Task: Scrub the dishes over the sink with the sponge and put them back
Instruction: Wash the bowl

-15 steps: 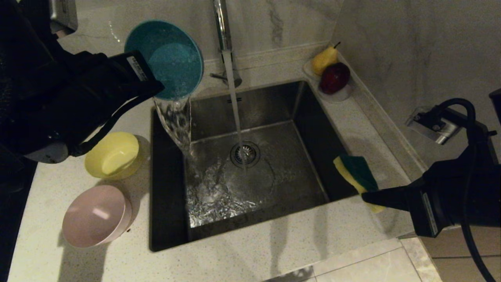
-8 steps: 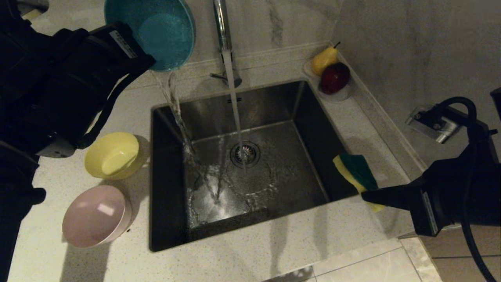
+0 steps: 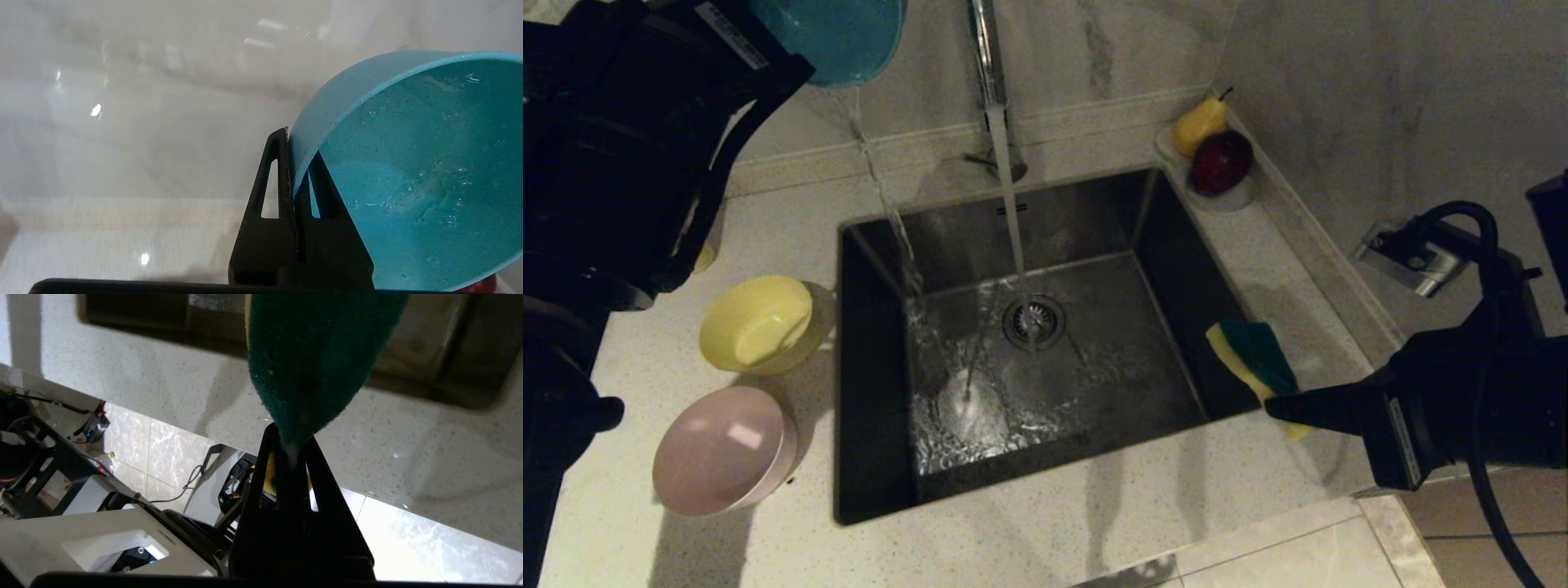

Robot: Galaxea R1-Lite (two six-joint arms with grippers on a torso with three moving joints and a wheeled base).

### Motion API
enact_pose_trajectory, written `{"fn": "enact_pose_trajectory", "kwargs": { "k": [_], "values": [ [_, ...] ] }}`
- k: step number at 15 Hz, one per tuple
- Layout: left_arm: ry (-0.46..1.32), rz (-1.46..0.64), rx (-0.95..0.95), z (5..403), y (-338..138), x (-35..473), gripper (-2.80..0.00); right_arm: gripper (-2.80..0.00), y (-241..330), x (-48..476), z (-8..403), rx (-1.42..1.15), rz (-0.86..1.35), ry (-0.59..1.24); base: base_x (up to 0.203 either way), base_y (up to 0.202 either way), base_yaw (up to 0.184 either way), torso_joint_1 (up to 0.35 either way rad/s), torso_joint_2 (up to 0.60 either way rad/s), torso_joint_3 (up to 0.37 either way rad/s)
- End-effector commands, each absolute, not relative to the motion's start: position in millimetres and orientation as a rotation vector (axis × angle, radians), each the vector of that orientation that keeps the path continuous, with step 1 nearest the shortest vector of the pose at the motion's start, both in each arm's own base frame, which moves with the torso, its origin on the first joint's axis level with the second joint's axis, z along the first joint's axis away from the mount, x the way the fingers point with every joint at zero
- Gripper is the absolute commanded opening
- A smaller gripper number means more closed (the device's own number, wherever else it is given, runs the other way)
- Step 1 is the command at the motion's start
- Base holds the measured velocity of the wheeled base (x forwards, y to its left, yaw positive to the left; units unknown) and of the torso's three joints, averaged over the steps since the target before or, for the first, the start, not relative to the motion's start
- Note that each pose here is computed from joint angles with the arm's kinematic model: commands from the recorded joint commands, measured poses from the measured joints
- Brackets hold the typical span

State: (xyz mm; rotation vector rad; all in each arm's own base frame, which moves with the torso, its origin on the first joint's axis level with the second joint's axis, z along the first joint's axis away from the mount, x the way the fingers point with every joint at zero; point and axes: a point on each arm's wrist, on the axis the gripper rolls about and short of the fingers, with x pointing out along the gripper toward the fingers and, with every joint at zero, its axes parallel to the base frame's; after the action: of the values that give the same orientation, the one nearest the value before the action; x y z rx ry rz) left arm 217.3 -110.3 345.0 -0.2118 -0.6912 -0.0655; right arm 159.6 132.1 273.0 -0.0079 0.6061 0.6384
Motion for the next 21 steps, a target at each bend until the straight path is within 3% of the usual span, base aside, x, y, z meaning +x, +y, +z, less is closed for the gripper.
{"fn": "enact_pose_trajectory", "kwargs": {
  "k": [1,11,14,21],
  "values": [
    [-0.735,-0.070,-0.210,351,-107,212,-2.80,-2.80,138,157,272,-0.010,0.662,0.602,0.000,0.000,0.000,0.000,0.00,0.000],
    [-0.843,-0.046,-0.199,357,-103,202,-2.80,-2.80,138,153,275,-0.007,0.677,0.594,0.000,0.000,0.000,0.000,0.00,0.000],
    [-0.640,-0.039,-0.134,352,-105,208,-2.80,-2.80,134,139,283,0.002,0.718,0.564,0.000,0.000,0.000,0.000,0.00,0.000],
    [0.134,-0.171,-0.113,289,-106,205,-2.80,-2.80,144,104,308,0.076,0.948,0.603,0.000,0.000,0.000,0.000,0.00,0.000]
  ]
}}
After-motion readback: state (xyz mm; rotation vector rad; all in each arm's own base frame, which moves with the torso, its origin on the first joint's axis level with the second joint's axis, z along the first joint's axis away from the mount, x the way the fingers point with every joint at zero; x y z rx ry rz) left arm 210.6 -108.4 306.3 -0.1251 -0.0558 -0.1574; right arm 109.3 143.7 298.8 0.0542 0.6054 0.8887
